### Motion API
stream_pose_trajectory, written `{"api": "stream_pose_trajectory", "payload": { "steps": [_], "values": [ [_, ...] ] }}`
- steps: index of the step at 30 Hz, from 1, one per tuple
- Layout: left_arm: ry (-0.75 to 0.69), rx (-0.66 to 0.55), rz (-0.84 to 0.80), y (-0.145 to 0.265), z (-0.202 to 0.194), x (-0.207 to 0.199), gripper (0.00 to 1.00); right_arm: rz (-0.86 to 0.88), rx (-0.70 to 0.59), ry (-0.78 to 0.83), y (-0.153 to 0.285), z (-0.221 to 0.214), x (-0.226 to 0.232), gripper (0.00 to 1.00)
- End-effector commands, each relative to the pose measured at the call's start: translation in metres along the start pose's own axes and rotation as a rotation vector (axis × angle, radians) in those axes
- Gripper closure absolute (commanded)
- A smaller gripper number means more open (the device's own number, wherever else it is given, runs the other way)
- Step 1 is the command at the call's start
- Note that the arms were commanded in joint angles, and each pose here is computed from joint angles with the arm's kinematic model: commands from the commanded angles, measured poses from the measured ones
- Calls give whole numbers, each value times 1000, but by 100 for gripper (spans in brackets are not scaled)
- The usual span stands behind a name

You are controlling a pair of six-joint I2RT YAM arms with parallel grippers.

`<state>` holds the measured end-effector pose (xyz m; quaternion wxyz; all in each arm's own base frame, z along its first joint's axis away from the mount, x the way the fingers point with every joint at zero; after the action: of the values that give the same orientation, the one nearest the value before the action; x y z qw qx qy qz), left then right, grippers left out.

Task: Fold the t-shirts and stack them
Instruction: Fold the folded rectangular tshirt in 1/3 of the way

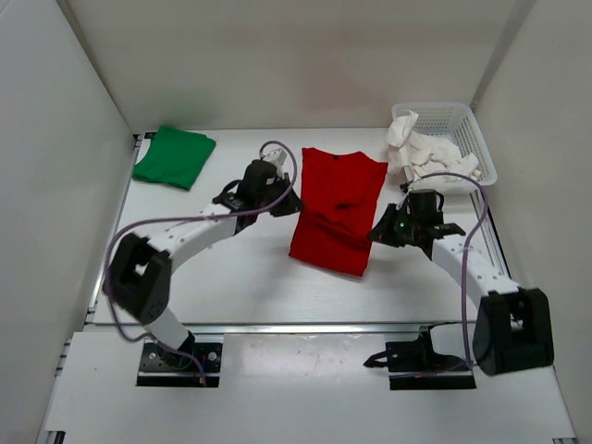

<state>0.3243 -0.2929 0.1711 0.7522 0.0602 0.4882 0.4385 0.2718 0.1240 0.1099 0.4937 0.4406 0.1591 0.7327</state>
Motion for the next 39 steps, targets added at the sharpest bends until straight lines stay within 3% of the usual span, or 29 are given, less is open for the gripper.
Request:
{"api": "stream_pose_trajectory", "payload": {
  "steps": [1,11,14,15,17,18,19,22,24,25,26,27,30,35,39],
  "values": [
    [-21,42,132,-39,15,32,100,-2,-94,63,-15,51,-4,100],
    [30,30,181,-108,48,56,98,-55,-70,6,-60,99,-46,100],
    [60,21,173,-119,55,64,92,-60,-57,-23,-74,110,-59,100],
    [75,14,162,-118,58,66,84,-58,-31,-34,-82,104,-63,99],
    [107,4,111,-115,62,61,63,-66,-49,-37,-82,114,-65,89],
    [121,-9,104,-109,65,62,43,-64,-57,-26,-78,118,-61,79],
    [132,-24,97,-104,67,66,36,-64,-83,-27,-74,125,-58,70],
    [142,-61,61,-79,67,60,46,-79,-158,21,-55,137,-45,52],
    [95,-94,-7,-65,63,33,50,-79,-199,45,-42,140,-33,48],
    [81,-45,-17,-67,40,28,51,-73,-212,59,-38,134,-26,48],
    [62,-23,-53,-64,23,16,53,-62,-202,68,-37,118,-19,51],
    [51,26,-64,-65,-4,13,53,-62,-209,80,-34,112,-15,70],
    [30,86,-66,-75,-45,12,55,-20,-172,139,-43,79,3,100],
    [39,166,9,-96,-74,43,59,34,-93,192,-60,38,20,100],
    [62,187,49,-83,-98,73,60,74,-45,265,-73,30,36,100]
  ]
}}
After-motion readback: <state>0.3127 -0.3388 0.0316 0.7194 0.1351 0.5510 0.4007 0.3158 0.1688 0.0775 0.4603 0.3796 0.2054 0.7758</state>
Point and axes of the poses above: each gripper's point midway between its finger pads, its own y axis back along the fingers, its own x axis along the line the jaws close on, z = x × y, the point moved 1 cm from there along y, back along the fingers, and after that the axes turned 9 degrees about y, right-handed, at the moved point
